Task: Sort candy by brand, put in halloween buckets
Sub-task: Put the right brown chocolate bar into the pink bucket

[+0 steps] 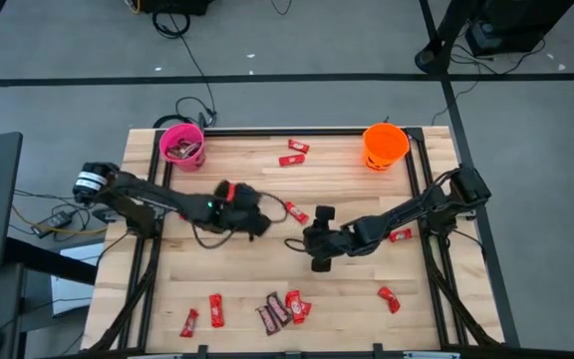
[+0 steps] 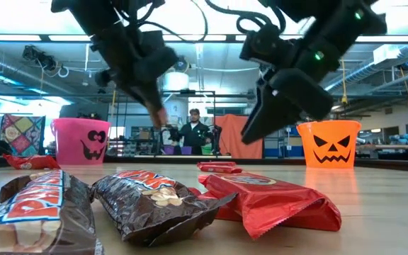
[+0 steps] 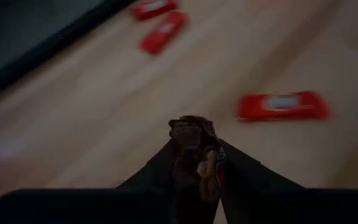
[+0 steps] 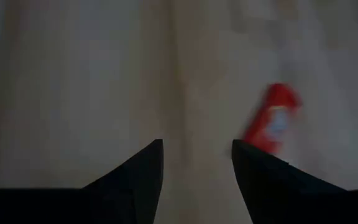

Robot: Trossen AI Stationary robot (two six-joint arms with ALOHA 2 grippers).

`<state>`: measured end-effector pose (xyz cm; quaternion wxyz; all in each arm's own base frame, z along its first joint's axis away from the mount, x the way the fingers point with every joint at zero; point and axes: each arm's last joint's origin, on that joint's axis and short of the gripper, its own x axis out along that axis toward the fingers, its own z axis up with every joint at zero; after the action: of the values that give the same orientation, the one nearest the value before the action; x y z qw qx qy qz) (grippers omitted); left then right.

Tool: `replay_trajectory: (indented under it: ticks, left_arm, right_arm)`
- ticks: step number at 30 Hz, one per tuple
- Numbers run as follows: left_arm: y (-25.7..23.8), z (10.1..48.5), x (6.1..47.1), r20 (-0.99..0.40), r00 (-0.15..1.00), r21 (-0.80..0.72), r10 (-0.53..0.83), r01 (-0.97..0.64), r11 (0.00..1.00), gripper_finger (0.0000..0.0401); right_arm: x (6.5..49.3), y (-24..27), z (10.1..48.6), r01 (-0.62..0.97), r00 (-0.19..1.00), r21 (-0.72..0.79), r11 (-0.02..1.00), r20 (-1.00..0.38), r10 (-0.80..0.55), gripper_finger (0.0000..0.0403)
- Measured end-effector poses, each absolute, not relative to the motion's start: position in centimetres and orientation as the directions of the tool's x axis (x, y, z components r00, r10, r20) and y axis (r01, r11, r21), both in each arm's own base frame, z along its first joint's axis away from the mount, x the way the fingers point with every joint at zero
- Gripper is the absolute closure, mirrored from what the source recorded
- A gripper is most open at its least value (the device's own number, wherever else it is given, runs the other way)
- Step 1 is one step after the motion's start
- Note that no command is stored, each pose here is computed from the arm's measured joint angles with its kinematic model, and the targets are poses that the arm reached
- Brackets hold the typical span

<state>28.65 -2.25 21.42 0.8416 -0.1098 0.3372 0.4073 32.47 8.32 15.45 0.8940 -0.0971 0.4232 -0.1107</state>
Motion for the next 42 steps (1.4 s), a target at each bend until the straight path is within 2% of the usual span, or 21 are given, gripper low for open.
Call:
replay_trajectory:
  ticks: [5, 10, 18, 27, 31, 35, 42]
  left_arm:
    - [1.1, 23.6, 25.5, -0.688, 0.306, 0.168, 0.658, -0.815, 0.554, 0.0311]
    - [4.3, 25.8, 22.3, -0.693, 0.201, 0.183, 0.692, -0.880, 0.438, 0.0311]
    - [9.7, 27.4, 18.6, -0.684, 0.031, 0.196, 0.729, -0.954, 0.225, 0.0311]
    - [15.8, 26.8, 14.4, -0.760, -0.152, 0.204, 0.632, -0.979, 0.010, 0.0311]
    - [17.3, 26.1, 13.7, -0.775, -0.200, 0.226, 0.599, -0.974, -0.033, 0.0306]
    - [18.5, 25.2, 13.8, -0.776, -0.225, 0.256, 0.589, -0.966, -0.031, 0.0278]
    - [19.6, 24.2, 13.8, -0.792, -0.255, 0.288, 0.554, -0.957, -0.029, 0.0180]
  right_arm:
    - [32.5, 8.7, 14.6, 0.087, 0.727, -0.092, 0.992, -0.675, -0.126, 0.0201]
    - [32.8, 8.9, 14.9, 0.058, 0.811, -0.063, 0.996, -0.580, -0.084, 0.0202]
    - [32.9, 9.1, 15.1, 0.053, 0.830, -0.052, 0.997, -0.552, -0.073, 0.0202]
    - [32.8, 9.6, 15.1, 0.036, 0.833, -0.053, 0.998, -0.549, -0.059, 0.0202]
    - [32.8, 9.6, 15.1, 0.033, 0.833, -0.062, 0.998, -0.549, -0.062, 0.0202]
    - [32.8, 9.6, 15.1, 0.025, 0.834, -0.075, 0.997, -0.549, -0.062, 0.0202]
    - [32.6, 9.8, 14.9, 0.011, 0.822, -0.079, 0.997, -0.567, -0.054, 0.0202]
